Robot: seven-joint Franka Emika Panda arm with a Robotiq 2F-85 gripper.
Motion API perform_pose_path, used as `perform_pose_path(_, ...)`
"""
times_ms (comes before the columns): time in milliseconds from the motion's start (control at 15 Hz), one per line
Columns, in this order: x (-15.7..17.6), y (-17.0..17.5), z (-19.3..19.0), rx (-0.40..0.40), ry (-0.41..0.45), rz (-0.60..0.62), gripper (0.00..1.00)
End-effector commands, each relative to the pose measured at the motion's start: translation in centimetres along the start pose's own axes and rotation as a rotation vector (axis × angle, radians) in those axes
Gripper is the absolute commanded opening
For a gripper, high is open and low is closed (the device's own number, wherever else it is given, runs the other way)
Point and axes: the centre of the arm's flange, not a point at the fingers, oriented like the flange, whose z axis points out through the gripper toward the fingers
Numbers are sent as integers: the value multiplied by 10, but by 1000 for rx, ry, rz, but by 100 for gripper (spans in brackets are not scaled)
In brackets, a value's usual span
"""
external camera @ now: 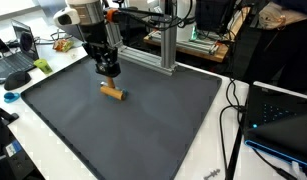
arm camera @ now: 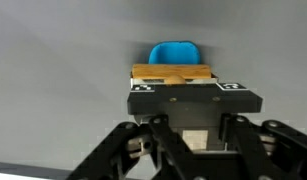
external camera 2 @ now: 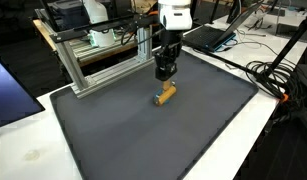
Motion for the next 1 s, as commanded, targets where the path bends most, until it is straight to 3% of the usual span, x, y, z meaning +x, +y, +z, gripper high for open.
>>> perform_pose_path(0,-29,-11,37,17,-93,9,22)
perform_pose_path(933,-40,-13,41,24,-132,3,22)
